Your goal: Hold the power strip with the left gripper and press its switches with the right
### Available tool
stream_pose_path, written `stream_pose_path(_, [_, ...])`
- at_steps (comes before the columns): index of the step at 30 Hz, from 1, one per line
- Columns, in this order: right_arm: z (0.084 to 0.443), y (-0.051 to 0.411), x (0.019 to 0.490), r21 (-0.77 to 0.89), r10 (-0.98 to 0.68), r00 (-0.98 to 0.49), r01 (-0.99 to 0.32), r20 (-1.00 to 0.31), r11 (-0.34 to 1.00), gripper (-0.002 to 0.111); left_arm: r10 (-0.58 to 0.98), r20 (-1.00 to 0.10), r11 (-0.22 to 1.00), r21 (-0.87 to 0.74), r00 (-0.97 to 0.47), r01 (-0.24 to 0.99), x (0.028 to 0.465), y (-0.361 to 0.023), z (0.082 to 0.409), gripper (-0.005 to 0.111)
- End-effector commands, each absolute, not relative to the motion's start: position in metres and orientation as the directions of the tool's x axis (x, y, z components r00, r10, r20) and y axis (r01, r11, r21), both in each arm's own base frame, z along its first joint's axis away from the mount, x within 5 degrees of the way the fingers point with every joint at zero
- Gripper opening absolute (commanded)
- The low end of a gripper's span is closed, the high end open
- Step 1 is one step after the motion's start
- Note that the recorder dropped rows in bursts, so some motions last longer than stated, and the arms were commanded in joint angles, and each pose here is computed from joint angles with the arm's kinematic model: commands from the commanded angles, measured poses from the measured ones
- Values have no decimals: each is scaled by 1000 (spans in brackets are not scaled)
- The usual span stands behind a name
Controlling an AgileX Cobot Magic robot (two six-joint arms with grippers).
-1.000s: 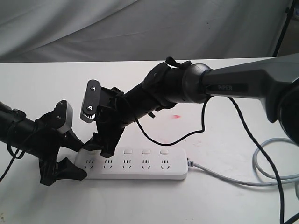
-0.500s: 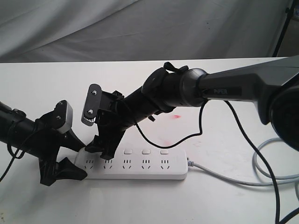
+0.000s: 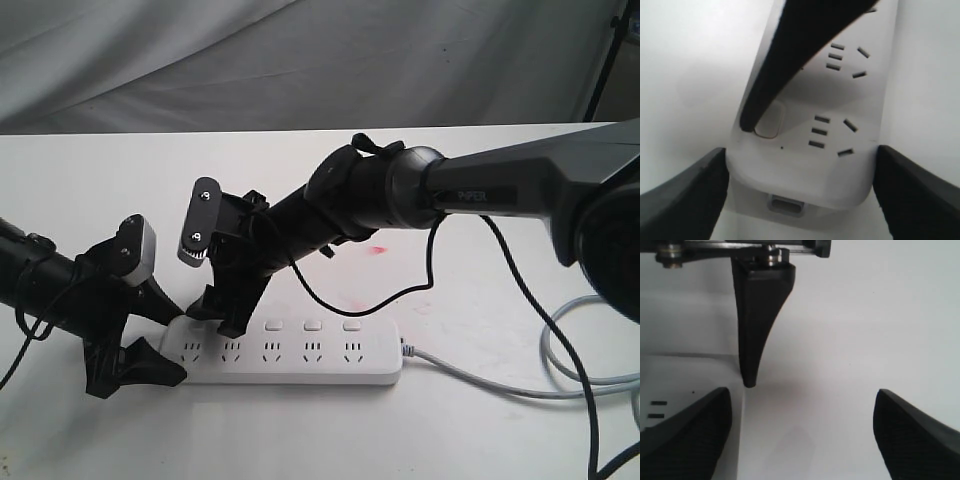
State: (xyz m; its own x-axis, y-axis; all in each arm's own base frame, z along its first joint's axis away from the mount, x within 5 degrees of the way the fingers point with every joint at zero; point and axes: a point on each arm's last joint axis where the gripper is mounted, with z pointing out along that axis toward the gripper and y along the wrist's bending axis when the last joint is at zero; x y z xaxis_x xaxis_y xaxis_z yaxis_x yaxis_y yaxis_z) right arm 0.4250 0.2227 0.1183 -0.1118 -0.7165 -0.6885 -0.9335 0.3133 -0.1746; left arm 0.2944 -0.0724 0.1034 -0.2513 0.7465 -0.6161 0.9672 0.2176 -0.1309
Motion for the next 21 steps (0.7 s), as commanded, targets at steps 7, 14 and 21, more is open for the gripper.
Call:
stream_pose_path(7, [122,225,423,-152,-701,-112,-941,-704,303,72,752,-612,207,-131,-243,970,293,-74,103,29])
stream_pose_path(14, [123,225,424,-147,-696,-118,-940,-709,309,72,752,-612,207,-131,-243,970,293,-74,103,29])
stream_pose_path(21, [121,225,423,-139,-693,-123,-941,-710,309,72,752,-612,207,-131,-243,970,293,-74,103,29])
